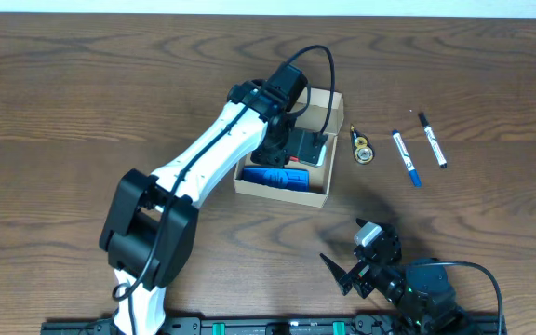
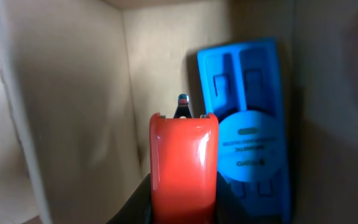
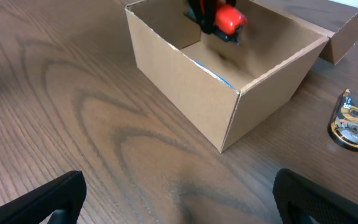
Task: Pack container
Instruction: 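Carry the red stapler into the box beside the duster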
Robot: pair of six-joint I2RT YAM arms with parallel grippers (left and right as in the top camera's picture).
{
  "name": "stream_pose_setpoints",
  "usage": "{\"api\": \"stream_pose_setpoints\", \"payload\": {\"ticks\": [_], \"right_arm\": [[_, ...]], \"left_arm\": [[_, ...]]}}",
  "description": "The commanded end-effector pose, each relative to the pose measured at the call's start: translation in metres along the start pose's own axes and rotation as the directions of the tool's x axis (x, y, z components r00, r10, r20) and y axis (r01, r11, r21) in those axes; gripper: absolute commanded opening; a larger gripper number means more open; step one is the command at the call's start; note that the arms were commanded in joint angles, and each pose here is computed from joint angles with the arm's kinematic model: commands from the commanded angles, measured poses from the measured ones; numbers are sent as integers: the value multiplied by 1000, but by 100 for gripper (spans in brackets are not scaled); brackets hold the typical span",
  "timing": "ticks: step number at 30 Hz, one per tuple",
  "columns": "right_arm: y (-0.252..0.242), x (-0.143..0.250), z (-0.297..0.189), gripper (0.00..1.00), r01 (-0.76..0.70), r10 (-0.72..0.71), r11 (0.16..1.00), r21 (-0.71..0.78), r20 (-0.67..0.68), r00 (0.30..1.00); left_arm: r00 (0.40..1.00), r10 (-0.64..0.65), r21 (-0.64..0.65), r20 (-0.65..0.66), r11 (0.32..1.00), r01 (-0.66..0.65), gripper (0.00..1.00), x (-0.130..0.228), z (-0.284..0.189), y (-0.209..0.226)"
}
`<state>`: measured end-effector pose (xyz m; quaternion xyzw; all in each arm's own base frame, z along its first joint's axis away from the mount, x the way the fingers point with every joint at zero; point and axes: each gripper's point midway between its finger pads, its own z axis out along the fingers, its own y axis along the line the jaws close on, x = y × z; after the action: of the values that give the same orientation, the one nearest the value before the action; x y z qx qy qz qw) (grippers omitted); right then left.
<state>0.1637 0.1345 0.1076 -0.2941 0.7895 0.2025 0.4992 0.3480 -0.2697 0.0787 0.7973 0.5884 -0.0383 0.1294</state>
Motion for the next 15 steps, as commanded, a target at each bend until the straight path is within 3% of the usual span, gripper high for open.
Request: {"api": "stream_pose_setpoints", "payload": {"ticks": [1, 15], "right_arm": [[2, 1, 0, 99, -8, 8, 1000, -6, 1, 1000], [2, 1, 0, 99, -8, 8, 1000, -6, 1, 1000]], "left_arm": [[999, 17, 4, -40, 1000, -17, 6, 9, 8, 4], [993, -111, -10, -44, 994, 111, 6, 29, 32, 18]]}}
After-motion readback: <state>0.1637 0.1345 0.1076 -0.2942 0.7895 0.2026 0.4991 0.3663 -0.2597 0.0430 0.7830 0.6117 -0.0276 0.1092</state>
